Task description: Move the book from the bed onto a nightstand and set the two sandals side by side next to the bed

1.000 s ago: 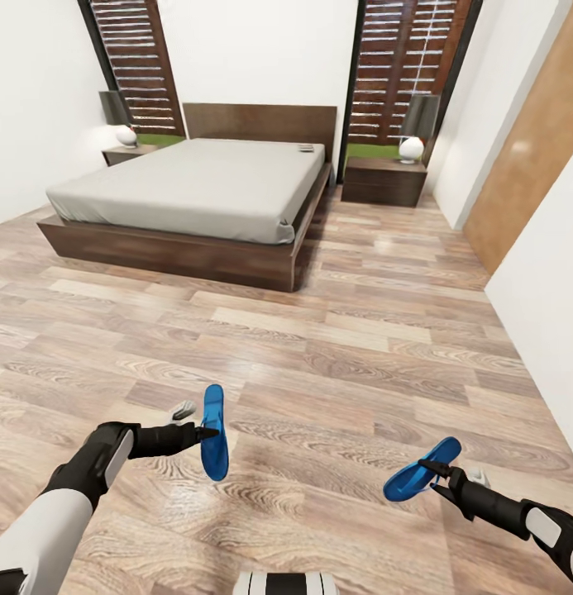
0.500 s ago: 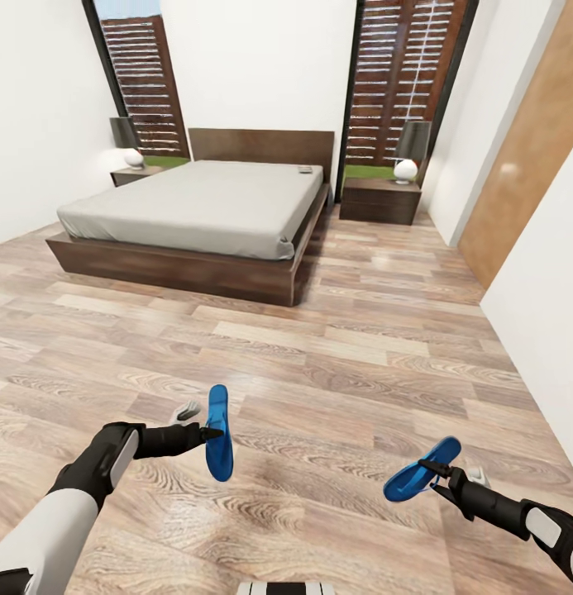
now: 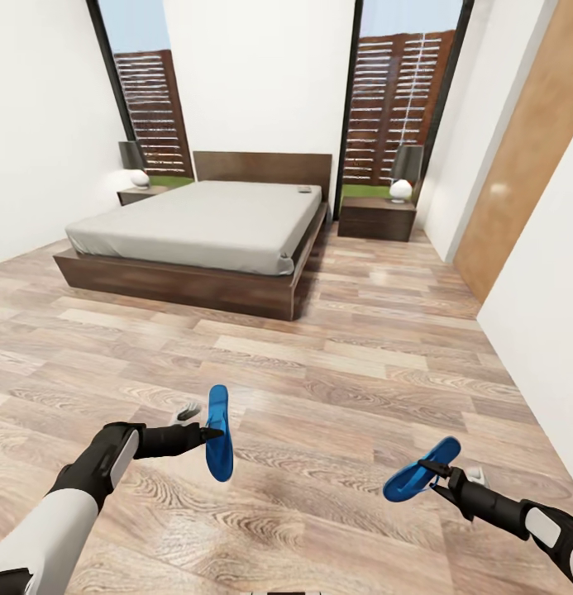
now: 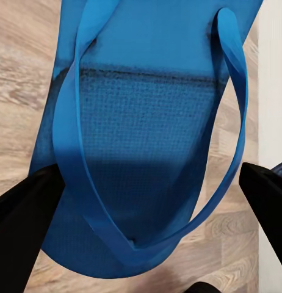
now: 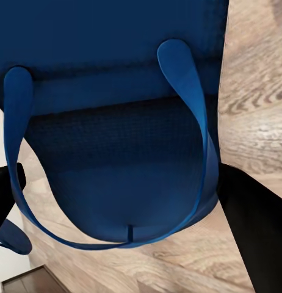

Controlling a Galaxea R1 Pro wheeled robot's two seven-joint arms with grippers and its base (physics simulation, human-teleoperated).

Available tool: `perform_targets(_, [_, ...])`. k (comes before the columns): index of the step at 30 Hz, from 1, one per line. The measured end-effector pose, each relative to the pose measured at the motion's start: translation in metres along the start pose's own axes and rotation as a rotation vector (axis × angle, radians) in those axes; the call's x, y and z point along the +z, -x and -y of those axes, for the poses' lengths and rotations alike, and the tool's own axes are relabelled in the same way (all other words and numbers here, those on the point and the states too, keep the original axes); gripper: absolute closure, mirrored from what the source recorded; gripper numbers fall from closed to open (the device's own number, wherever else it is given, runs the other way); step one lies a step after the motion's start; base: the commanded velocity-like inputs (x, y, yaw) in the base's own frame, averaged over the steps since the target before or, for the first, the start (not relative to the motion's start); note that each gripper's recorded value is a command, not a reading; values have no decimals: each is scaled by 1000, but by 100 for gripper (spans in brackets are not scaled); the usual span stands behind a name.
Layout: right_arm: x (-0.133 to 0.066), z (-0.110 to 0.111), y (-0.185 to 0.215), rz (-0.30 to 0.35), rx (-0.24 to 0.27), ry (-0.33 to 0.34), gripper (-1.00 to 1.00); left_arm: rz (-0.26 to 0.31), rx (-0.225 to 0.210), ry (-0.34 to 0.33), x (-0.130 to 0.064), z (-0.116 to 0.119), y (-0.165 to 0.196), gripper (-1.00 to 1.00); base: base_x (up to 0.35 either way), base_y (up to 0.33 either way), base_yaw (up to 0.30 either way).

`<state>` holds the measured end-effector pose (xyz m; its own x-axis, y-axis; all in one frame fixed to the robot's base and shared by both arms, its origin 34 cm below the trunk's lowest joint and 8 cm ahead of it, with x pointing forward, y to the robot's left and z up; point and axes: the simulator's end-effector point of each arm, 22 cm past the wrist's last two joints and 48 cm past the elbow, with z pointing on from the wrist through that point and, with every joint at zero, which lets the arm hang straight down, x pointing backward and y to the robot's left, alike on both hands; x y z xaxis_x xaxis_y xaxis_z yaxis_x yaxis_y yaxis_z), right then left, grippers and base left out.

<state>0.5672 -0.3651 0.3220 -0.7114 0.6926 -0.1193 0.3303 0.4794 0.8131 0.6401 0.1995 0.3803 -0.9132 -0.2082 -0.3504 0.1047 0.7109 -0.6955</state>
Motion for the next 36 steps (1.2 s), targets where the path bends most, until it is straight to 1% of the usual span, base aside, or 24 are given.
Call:
perform_targets(20, [-16, -39, 14, 39, -44, 57, 100, 57, 55, -22, -25, 35, 24, 100, 0, 0, 0])
perform_targets(36, [-16, -39, 14, 38, -44, 56, 100, 53, 53, -24, -23, 36, 22, 100, 0, 0, 0])
